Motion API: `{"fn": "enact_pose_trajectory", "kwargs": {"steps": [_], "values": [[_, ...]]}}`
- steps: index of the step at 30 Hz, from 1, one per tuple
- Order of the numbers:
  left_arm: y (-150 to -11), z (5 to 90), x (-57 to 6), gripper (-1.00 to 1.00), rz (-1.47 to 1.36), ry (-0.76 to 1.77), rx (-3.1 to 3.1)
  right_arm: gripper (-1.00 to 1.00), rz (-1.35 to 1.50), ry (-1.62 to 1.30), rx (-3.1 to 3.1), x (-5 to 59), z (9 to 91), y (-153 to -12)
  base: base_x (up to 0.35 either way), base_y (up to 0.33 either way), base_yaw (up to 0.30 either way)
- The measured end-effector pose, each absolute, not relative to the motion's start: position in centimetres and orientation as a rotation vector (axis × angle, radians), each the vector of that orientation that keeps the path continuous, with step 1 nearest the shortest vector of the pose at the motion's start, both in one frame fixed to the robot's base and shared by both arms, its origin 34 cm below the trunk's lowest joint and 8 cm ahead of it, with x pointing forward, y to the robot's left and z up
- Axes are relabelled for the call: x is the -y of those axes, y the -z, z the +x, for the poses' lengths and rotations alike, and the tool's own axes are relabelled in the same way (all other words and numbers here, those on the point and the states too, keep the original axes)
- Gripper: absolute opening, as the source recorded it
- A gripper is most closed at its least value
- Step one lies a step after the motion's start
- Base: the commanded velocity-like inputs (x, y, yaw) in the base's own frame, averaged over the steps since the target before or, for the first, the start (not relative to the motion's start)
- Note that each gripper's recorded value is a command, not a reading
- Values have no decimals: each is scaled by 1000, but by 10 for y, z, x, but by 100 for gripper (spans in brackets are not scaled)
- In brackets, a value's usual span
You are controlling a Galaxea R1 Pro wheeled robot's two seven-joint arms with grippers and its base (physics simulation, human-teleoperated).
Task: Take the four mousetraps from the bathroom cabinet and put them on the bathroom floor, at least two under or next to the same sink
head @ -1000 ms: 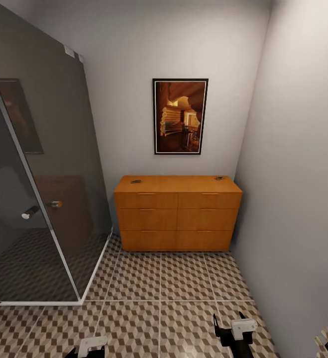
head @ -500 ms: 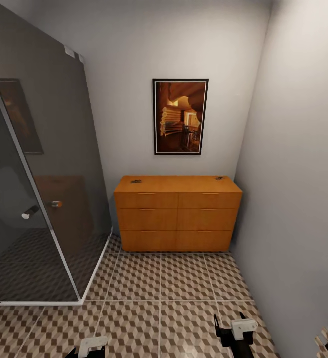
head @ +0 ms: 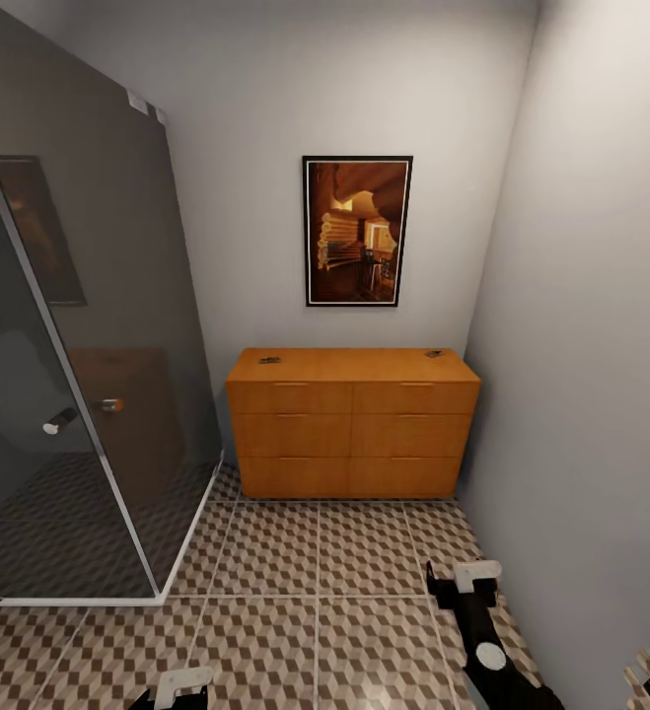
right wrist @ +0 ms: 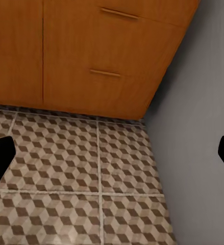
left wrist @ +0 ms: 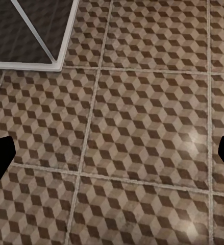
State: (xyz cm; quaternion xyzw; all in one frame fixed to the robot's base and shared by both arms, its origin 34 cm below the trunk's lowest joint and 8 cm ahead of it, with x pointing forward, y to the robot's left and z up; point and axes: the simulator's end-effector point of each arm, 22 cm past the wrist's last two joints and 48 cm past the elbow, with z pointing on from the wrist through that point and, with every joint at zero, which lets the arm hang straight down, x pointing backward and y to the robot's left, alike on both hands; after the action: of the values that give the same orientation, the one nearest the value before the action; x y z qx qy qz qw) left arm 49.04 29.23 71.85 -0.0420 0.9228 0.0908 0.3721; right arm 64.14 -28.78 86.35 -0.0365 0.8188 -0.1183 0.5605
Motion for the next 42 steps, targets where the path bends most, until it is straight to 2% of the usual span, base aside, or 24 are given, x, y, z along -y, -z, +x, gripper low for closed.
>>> {"fn": "enact_pose_trajectory", "kwargs": {"steps": [15, 29, 34, 42], "values": [[-714, 482, -298, 100, -105, -251, -2383, 100, -70, 293, -1852, 269, 715, -1021, 0, 0, 0], [-713, 482, -298, 100, -104, -252, -2385, 100, -39, 323, -1706, 269, 802, -1231, 0, 0, 0], [-710, 476, -302, 100, -98, -265, -2398, 100, -99, 264, -1735, 256, 820, -1236, 0, 0, 0], [-685, 419, -344, 100, -44, -400, -2516, 100, -235, 109, -1748, 218, 827, -1228, 0, 0, 0]]}}
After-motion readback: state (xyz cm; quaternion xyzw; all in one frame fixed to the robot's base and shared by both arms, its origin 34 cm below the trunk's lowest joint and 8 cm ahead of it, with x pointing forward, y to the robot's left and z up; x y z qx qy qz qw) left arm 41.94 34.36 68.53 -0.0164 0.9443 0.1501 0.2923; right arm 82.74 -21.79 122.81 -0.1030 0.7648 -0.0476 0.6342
